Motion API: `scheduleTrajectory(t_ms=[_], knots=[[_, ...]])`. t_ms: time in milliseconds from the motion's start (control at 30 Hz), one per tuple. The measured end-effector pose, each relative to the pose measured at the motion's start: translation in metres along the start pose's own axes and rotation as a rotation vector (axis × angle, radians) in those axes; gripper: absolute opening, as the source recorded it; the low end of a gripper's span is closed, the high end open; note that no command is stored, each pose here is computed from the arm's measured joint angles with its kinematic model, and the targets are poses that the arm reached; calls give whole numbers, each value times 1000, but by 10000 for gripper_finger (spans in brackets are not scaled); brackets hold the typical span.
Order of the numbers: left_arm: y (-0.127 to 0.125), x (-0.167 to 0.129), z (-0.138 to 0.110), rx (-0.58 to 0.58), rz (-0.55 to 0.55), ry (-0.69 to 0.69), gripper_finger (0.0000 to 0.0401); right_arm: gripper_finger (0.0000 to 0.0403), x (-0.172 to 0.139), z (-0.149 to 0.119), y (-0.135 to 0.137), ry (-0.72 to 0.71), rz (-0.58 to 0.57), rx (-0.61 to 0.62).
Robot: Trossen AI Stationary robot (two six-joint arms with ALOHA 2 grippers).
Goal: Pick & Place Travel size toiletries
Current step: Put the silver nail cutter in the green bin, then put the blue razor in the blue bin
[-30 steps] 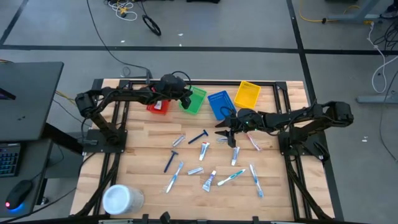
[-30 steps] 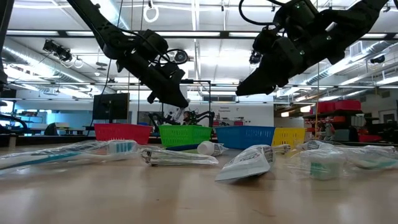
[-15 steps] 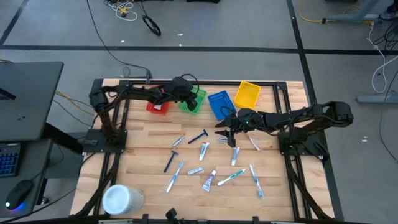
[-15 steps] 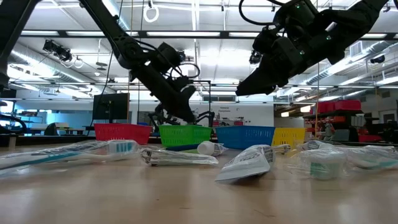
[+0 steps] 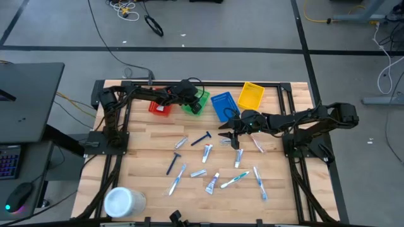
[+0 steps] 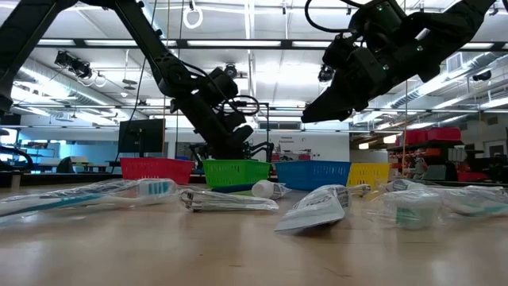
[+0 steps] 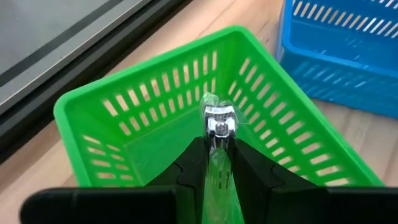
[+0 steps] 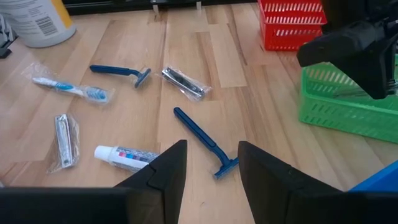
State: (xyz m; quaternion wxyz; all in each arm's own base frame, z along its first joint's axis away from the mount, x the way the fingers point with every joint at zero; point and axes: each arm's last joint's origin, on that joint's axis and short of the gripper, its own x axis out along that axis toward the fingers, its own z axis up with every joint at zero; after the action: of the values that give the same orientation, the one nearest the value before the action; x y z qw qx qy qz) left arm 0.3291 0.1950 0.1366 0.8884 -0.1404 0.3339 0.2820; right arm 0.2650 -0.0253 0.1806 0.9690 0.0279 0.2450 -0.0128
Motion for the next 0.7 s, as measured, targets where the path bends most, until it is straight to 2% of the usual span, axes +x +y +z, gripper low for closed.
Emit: scheduleTrajectory(t_ms=[367, 533, 700], knots=[[0, 0, -4, 4, 0, 39, 127, 154, 0, 0, 0, 0, 0, 0], [0, -2, -3, 3, -1, 35, 137, 154, 0, 0, 0, 0, 0, 1], [-5, -20, 11, 31, -19, -16, 138, 156, 0, 0, 0, 0, 2, 12]])
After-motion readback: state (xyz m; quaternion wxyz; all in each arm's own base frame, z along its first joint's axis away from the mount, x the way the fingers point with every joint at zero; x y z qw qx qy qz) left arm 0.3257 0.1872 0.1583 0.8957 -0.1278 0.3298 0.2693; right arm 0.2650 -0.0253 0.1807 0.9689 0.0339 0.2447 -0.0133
